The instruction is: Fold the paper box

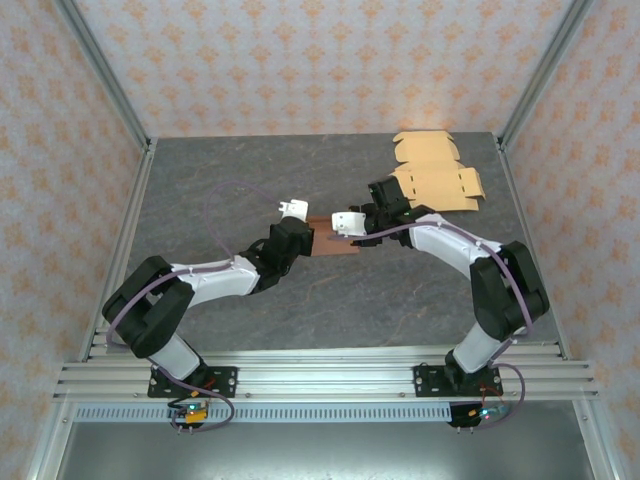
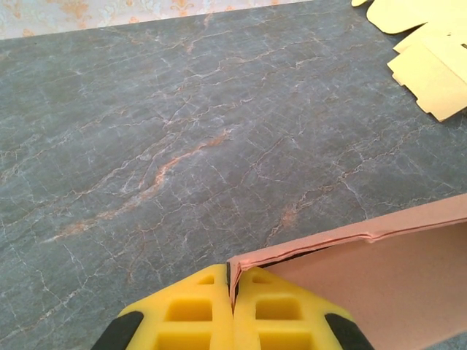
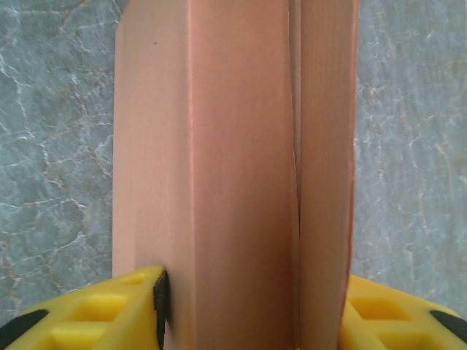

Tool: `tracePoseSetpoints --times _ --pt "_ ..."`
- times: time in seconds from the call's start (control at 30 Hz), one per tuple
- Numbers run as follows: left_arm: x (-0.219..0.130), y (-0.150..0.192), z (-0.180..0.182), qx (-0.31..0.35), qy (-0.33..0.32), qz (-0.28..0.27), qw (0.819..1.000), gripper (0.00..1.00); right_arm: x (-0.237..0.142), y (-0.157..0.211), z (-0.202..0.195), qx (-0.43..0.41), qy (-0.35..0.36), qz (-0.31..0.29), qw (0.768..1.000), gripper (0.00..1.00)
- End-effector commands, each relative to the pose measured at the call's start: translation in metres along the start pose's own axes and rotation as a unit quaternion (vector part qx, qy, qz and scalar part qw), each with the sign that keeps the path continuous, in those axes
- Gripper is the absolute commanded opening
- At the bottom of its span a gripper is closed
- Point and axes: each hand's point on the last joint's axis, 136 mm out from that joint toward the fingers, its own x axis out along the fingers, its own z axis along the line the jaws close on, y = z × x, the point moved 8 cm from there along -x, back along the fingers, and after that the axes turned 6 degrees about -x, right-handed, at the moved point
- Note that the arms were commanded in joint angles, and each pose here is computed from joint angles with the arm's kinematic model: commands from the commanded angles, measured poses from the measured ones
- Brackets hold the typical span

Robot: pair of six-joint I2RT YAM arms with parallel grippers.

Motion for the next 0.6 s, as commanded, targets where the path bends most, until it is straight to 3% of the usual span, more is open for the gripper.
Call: tracePoseSetpoints --times 0.0,0.27,0.4,0.57 --pt "0.0 0.037 0.001 0.049 0.034 0.067 0.996 0.11 0.009 0.007 0.012 -0.02 0.004 0.025 0.999 0.47" --pt "-0.038 0.006 -0.002 0.006 0.117 -0.005 0.993 0.44 0.012 0.014 0.021 -0.01 -0.008 0.048 0.999 0.47" --pt "-0.06 -0.013 0.012 -0.038 0.114 -0.03 0.992 0.65 0.014 0.016 0.026 -0.006 -0.013 0.051 0.999 0.47" --pt "-0.059 -0.042 0.048 -0.144 0.082 -0.002 0.986 0.69 0.016 0.016 0.028 -0.001 -0.019 0.048 0.999 0.47"
